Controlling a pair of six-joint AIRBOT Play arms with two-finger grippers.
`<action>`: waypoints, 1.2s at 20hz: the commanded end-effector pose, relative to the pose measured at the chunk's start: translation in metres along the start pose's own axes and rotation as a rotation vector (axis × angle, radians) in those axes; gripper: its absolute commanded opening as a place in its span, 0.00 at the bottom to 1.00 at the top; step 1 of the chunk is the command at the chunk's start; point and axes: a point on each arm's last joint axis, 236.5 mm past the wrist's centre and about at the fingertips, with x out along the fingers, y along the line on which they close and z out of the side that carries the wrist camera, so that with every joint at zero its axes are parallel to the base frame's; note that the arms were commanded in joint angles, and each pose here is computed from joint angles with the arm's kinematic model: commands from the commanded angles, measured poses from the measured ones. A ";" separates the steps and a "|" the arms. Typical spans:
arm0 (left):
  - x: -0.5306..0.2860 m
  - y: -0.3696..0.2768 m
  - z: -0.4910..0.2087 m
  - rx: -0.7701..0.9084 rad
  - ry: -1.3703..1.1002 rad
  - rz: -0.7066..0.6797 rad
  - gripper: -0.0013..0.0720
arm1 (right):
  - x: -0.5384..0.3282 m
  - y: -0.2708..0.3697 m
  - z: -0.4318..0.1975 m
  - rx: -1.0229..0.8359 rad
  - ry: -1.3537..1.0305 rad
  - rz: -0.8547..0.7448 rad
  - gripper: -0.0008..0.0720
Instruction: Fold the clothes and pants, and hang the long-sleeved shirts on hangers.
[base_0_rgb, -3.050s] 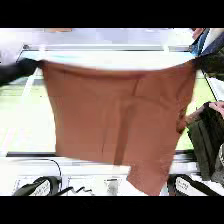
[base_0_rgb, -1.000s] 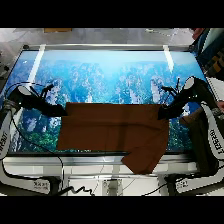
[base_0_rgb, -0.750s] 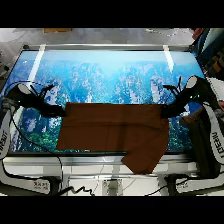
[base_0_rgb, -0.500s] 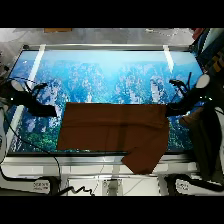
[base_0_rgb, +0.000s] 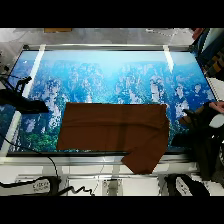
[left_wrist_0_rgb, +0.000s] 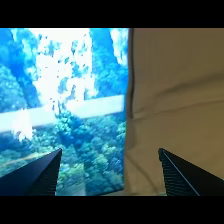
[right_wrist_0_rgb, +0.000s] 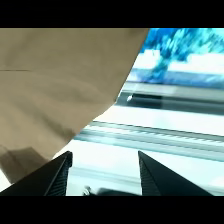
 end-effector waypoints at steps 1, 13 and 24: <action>-0.003 -0.004 0.004 -0.007 -0.026 -0.019 0.96 | 0.044 -0.004 -0.010 0.107 -0.020 0.031 0.67; -0.003 -0.001 0.001 -0.038 -0.011 -0.010 0.86 | 0.095 0.007 0.014 0.069 -0.012 0.172 0.35; 0.054 0.017 -0.098 -0.218 0.190 -0.165 0.65 | 0.043 0.029 0.045 0.015 -0.209 0.200 0.03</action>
